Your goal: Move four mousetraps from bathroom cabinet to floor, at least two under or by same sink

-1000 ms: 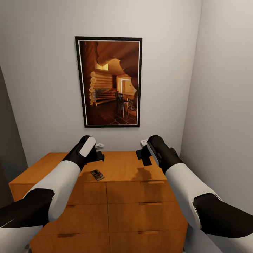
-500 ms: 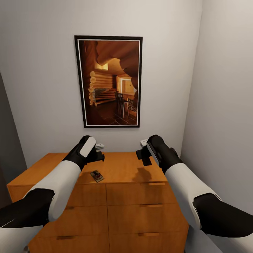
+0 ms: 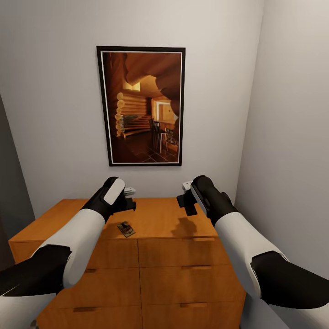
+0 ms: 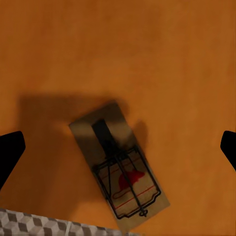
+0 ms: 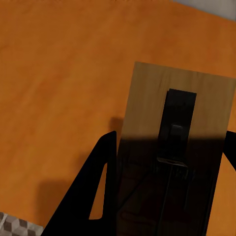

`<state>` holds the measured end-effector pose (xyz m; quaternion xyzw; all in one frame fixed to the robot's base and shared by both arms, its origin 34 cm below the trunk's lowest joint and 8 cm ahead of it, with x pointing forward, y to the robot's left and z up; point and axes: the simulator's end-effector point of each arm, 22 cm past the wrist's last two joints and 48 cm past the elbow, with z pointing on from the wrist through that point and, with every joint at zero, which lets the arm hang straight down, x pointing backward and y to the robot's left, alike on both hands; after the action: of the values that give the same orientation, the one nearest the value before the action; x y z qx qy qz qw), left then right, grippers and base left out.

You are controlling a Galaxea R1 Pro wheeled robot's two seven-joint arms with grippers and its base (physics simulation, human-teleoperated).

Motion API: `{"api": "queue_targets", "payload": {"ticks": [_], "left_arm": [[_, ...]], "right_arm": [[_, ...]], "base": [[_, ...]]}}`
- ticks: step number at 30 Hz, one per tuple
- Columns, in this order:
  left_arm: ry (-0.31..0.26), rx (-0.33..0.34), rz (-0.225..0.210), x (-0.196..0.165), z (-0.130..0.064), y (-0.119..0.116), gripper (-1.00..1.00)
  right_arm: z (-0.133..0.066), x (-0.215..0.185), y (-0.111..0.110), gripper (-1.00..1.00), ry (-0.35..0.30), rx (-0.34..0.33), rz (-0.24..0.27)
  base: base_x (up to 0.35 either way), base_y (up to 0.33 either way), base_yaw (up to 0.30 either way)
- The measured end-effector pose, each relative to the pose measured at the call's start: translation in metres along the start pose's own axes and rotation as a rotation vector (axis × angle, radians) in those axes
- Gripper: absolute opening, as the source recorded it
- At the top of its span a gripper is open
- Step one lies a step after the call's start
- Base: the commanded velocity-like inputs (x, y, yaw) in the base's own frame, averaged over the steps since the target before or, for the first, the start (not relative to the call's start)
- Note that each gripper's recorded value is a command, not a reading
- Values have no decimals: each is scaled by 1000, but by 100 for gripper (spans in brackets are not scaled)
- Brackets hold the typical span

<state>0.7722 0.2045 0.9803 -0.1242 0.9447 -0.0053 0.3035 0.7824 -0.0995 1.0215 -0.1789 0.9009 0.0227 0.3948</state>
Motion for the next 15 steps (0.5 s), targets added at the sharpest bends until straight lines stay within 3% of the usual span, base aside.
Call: {"api": "queue_targets", "payload": {"ticks": [5,8,15], "left_arm": [[29,-21,-20,13,14,6,100],[31,-41,-55,19,25,11,100],[33,-56,-73,24,32,15,100]], "right_arm": [[0,0,0,-100,0,0,0],[0,0,0,-100,0,0,1],[0,1,-1,-100,2,0,1]], "base": [[0,0,0],[0,0,0],[0,0,0]]}}
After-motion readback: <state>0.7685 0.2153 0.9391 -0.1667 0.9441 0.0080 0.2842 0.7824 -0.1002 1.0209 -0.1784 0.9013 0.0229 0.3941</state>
